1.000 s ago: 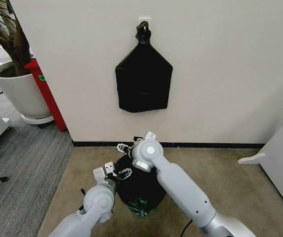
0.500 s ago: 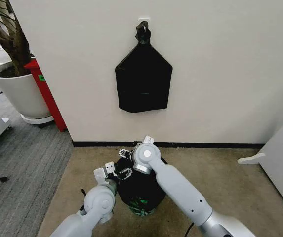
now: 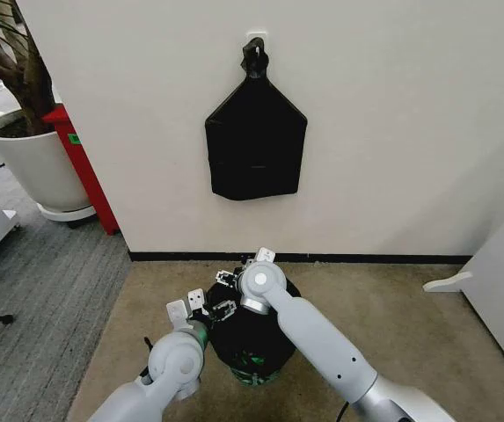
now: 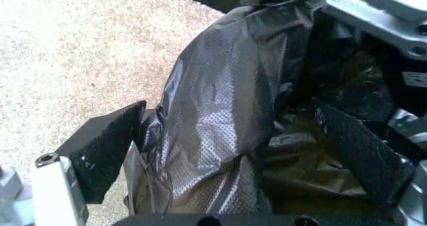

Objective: Place the garbage bag over the trash bin.

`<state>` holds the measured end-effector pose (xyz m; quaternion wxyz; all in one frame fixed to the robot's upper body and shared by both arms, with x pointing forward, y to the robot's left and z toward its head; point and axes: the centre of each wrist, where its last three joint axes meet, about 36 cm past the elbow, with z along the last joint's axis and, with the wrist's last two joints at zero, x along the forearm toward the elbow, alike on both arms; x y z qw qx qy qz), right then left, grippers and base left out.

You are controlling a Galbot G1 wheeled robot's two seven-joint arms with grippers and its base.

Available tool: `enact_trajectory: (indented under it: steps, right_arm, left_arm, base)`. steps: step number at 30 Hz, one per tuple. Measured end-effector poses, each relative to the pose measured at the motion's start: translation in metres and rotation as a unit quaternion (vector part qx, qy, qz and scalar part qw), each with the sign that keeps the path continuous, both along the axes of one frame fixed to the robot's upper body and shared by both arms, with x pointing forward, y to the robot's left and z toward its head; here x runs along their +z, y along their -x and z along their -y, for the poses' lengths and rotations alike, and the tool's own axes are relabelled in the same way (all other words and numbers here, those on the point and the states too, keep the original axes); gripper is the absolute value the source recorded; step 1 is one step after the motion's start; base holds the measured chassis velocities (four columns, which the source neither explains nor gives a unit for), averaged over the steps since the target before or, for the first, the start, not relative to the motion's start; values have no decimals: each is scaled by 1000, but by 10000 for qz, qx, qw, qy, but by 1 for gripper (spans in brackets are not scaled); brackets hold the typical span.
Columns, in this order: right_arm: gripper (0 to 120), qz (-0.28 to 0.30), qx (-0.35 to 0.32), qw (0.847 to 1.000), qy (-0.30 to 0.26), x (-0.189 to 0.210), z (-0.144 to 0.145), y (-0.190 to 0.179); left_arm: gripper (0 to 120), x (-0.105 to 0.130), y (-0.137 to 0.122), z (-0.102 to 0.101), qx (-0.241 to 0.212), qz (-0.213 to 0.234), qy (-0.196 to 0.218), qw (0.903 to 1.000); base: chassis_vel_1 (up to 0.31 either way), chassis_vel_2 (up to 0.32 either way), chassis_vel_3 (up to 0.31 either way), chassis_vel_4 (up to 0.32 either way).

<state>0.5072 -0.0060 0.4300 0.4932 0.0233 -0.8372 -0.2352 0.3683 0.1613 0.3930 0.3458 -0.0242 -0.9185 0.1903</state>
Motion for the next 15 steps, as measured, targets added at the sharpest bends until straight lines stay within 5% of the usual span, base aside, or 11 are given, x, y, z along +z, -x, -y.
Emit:
enact_trajectory:
  steps: [15]
  right_arm:
    - [100, 37, -28, 9999, 125, -14, 2, 2]
  left_arm:
    - [100, 5, 6, -16, 90, 227, 33, 9997]
  base:
    - [0, 0, 0, 0]
